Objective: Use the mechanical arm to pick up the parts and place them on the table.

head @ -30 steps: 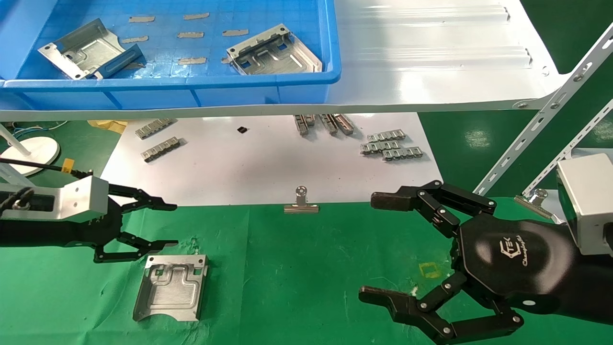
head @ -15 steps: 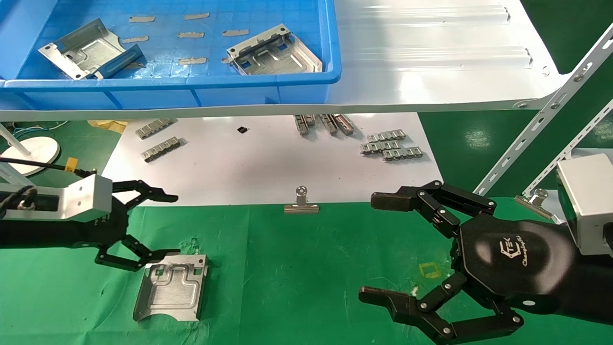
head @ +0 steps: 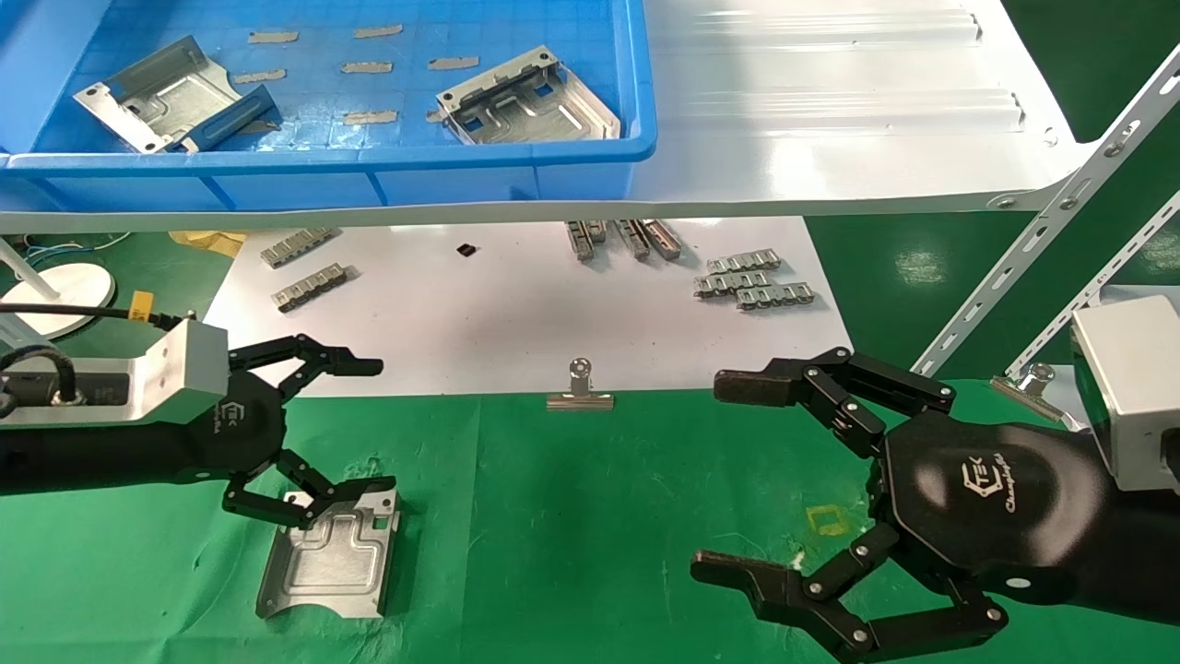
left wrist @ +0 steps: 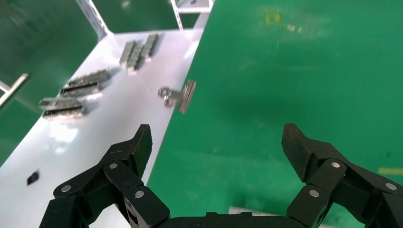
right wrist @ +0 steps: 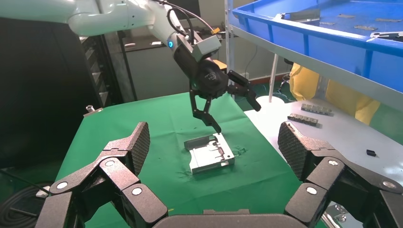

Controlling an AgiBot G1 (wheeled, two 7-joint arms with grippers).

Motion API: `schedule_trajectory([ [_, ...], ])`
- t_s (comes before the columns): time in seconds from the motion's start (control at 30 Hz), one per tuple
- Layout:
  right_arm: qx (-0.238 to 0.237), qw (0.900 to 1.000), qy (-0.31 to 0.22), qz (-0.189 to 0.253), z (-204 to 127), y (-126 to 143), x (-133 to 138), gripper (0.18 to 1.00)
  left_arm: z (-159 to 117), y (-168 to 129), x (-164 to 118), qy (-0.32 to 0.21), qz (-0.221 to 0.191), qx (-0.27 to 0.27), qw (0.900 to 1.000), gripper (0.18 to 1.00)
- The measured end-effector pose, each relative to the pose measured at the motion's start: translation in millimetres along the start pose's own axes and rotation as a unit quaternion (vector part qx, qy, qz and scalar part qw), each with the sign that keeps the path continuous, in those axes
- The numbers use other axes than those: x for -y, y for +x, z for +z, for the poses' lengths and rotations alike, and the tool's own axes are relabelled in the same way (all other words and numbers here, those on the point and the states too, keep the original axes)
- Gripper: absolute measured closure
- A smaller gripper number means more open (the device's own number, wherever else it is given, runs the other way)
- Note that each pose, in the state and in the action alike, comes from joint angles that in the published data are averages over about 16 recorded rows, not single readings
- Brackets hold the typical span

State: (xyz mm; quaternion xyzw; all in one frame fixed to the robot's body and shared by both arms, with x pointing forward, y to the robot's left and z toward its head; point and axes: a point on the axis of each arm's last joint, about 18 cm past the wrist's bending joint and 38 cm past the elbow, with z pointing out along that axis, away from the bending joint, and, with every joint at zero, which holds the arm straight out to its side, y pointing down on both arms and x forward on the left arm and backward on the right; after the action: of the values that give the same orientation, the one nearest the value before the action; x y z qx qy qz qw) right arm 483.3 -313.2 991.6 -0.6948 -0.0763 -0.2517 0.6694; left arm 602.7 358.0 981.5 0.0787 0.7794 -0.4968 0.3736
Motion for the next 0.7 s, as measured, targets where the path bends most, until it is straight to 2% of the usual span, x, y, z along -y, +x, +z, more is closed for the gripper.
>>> schedule_trajectory([
  [0.7, 0.0, 1.0, 0.0, 0.0, 0, 0, 0, 0.179, -1, 42, 46, 0.11, -0.056, -0.019, 0.9922, 0.184],
])
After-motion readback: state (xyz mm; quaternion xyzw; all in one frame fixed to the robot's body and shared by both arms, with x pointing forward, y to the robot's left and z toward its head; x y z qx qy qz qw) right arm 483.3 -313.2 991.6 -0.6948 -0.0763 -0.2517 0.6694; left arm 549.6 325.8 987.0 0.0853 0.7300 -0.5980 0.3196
